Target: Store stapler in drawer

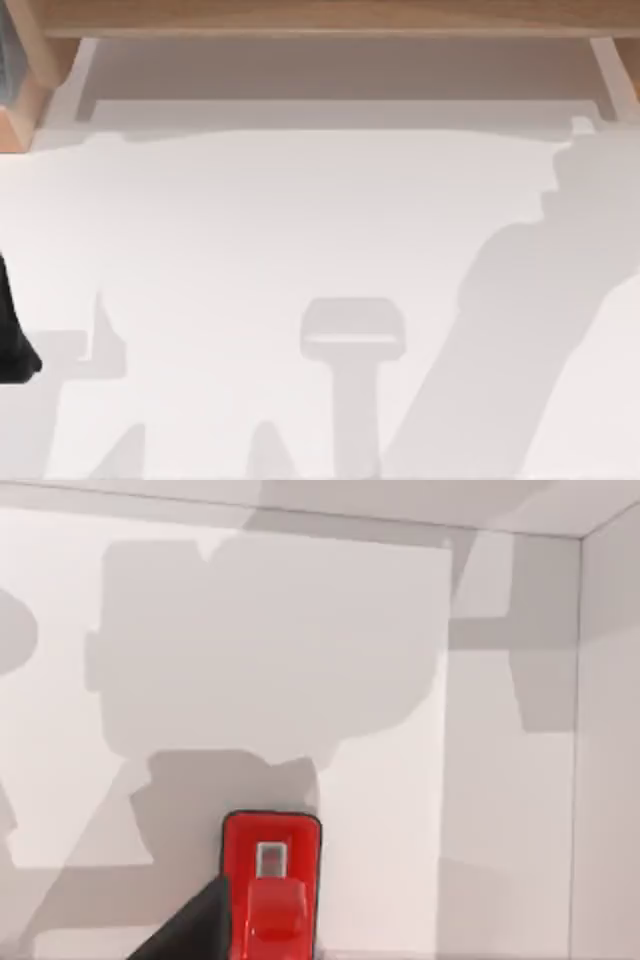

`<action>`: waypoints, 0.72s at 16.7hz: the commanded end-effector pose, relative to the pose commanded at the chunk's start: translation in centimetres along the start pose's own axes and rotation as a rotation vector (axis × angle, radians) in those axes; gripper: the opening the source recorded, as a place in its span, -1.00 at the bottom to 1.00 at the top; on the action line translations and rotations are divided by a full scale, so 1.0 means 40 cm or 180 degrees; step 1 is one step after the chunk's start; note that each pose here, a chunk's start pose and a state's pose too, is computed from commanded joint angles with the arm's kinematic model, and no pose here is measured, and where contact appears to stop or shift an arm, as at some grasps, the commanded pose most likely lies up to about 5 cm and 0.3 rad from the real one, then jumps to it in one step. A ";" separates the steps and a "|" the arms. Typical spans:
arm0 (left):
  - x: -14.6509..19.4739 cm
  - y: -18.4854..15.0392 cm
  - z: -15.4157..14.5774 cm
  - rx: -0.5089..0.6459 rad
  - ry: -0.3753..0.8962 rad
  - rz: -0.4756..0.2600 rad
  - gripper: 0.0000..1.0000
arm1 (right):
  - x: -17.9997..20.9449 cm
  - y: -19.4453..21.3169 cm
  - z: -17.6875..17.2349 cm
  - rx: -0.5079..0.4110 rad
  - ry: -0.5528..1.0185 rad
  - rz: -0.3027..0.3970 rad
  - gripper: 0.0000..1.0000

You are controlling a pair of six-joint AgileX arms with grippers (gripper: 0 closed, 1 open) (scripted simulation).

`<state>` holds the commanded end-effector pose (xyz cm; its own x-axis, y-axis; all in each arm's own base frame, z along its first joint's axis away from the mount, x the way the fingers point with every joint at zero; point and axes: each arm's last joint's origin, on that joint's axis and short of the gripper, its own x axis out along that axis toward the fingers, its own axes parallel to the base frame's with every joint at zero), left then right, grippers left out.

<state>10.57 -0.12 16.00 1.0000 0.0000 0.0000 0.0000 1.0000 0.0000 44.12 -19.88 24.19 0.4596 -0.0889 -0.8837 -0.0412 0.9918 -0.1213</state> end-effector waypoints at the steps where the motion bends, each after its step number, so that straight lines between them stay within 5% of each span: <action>1: 0.000 0.000 0.000 0.0000 0.0000 0.0000 1.00 | -0.019 -0.028 -0.009 -0.0037 -0.0201 -0.0097 1.00; 7: 0.000 0.000 0.000 0.0000 0.0000 0.0000 1.00 | -0.082 -0.227 -0.164 -0.0389 -0.1189 -0.0964 1.00; 12: 0.000 0.000 0.000 0.0000 0.0000 0.0000 1.00 | -0.059 -0.306 -0.373 -0.1014 -0.1619 -0.1780 1.00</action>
<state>10.57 -0.12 16.00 1.0000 0.0000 0.0000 0.0000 1.0000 0.0000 30.31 -33.19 21.01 0.8299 -0.4339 -0.3506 0.0986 0.7326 -0.6734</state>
